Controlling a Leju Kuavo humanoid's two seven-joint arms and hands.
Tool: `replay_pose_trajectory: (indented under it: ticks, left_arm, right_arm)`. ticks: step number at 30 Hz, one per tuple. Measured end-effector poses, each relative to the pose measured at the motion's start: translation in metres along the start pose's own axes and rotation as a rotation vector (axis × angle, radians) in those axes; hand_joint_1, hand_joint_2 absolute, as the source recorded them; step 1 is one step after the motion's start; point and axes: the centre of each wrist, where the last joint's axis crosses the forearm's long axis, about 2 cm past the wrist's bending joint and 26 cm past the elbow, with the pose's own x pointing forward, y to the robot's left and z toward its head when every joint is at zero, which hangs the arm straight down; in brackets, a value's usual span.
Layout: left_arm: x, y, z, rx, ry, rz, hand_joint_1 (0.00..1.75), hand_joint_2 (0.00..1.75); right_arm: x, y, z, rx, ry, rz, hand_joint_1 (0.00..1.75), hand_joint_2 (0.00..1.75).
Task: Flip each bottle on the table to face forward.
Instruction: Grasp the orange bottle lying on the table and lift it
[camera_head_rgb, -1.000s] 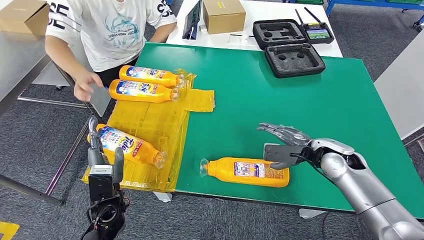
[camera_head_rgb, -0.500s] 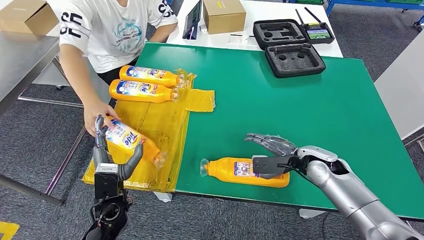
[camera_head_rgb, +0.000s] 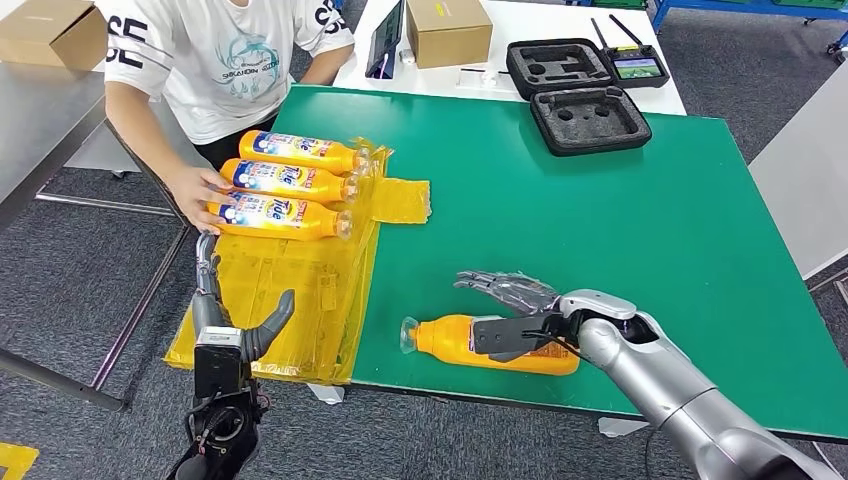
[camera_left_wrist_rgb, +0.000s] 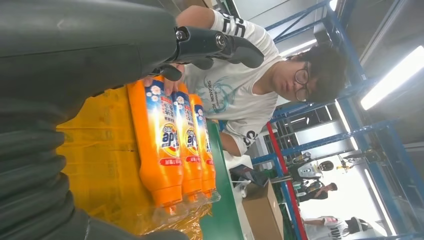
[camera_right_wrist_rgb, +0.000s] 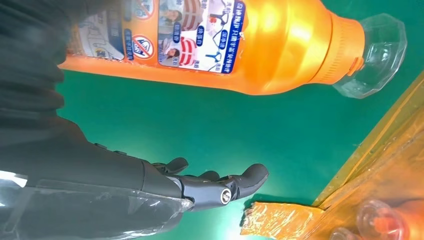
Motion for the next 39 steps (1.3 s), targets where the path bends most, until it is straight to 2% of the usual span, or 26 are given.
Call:
replay_pose_trajectory:
  ticks: [11, 23, 31, 39]
  left_arm:
    - [0.000, -0.001, 0.001, -0.002, 0.000, 0.001, 0.00, 1.75]
    - [-0.001, 0.002, 0.011, -0.010, 0.019, -0.015, 0.00, 1.75]
    - [-0.001, 0.003, 0.012, -0.019, 0.014, -0.026, 0.00, 1.75]
    - [-0.002, 0.003, 0.012, -0.025, 0.019, -0.022, 0.00, 1.75]
  right_arm:
    - [0.002, 0.002, -0.004, 0.016, -0.006, 0.003, 0.00, 1.75]
    - [0.006, 0.027, -0.004, 0.072, -0.021, 0.029, 0.00, 1.75]
    - [0.011, 0.062, 0.017, 0.080, -0.003, 0.044, 0.00, 1.75]
    - [0.002, 0.064, 0.035, 0.122, 0.024, 0.038, 0.00, 1.75]
